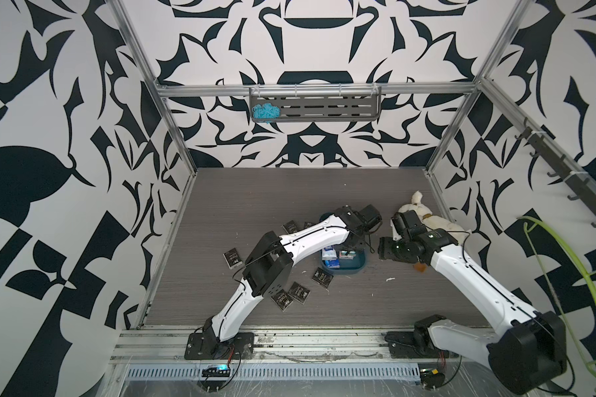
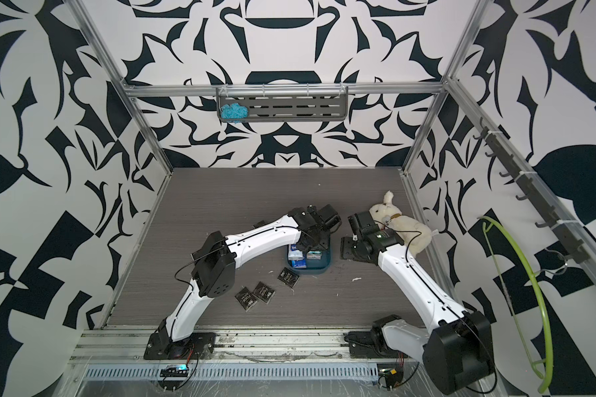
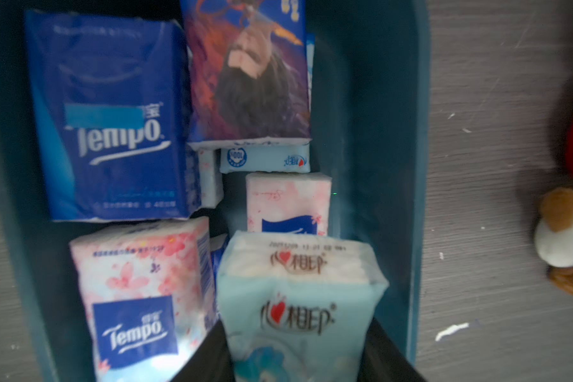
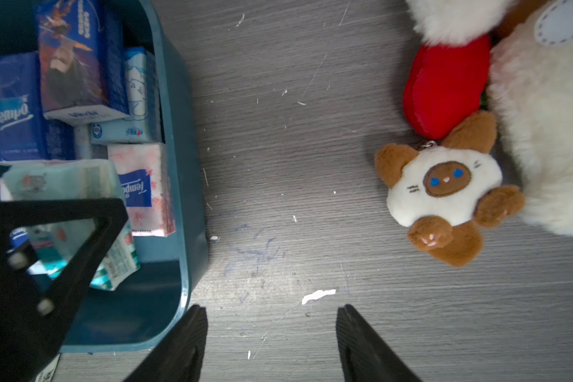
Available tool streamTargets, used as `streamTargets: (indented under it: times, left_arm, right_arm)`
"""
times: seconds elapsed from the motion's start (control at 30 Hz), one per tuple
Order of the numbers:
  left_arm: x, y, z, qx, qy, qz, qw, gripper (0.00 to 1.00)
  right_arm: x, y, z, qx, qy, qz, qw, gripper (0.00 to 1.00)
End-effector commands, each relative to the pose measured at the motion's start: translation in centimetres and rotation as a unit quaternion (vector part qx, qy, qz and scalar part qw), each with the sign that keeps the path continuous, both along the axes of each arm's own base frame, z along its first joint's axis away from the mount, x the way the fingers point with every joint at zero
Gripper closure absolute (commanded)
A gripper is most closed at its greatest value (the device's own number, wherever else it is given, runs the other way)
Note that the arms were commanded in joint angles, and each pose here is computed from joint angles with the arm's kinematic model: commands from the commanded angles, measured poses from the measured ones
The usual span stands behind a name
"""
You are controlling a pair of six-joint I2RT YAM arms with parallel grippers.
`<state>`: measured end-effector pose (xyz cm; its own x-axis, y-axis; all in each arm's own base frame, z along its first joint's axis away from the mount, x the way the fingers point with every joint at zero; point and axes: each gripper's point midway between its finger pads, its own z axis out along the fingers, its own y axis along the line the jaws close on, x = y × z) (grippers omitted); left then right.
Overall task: Put the pocket tissues into the storage box
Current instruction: Place the pocket tissues in the storage box.
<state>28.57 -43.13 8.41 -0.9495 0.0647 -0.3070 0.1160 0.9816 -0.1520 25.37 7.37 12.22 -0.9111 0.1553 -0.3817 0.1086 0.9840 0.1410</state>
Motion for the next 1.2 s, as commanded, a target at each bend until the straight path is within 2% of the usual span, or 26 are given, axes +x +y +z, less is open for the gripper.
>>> streamTargets:
  times: [0.0,0.17,0.3,0.4,0.5,0.6,0.7,0.8,1.07,1.17]
  left_arm:
    - [0.0,-0.3,-0.8,0.013,0.004,-0.019,1.000,0.51]
    - [0.4,-1.0,-1.2,0.013,0.001,-0.026,1.000,0.49]
    - [0.5,-1.1,-1.5,0.018,0.004,-0.028,0.999,0.33]
    - [0.6,-0.8,-0.9,0.024,0.001,-0.029,0.999,0.27]
    - [0.9,-0.1,0.7,0.025,-0.012,-0.023,0.999,0.24]
    - [1.3,0.9,3.2,0.019,-0.035,-0.015,0.999,0.24]
    - [1.7,2.6,5.7,0.013,-0.060,-0.003,0.998,0.23]
    - [2.3,5.0,7.1,0.004,-0.070,0.010,0.997,0.22]
    - [3.7,13.0,6.7,-0.023,-0.052,0.050,0.997,0.22]
    - [3.8,15.2,6.7,-0.032,-0.057,0.058,0.996,0.21]
  right_arm:
    - [0.1,-0.1,1.3,0.000,-0.012,0.008,1.000,0.33]
    - [-0.2,-0.2,1.4,-0.002,-0.010,0.009,1.000,0.33]
    - [-0.4,-0.2,1.7,-0.005,-0.007,0.014,1.000,0.33]
    - [-0.6,-0.2,2.2,-0.004,-0.005,0.019,1.000,0.34]
    - [-0.6,0.1,2.8,0.001,-0.003,0.022,1.000,0.39]
    - [-0.4,0.7,3.1,0.015,0.006,0.024,1.000,0.53]
    - [0.0,1.6,3.0,0.035,0.016,0.026,0.999,0.69]
    - [0.4,2.6,2.6,0.054,0.026,0.022,0.998,0.78]
    - [1.4,6.6,0.7,0.033,0.050,0.029,0.998,0.81]
    - [2.0,6.9,0.6,0.016,0.054,0.022,0.998,0.84]
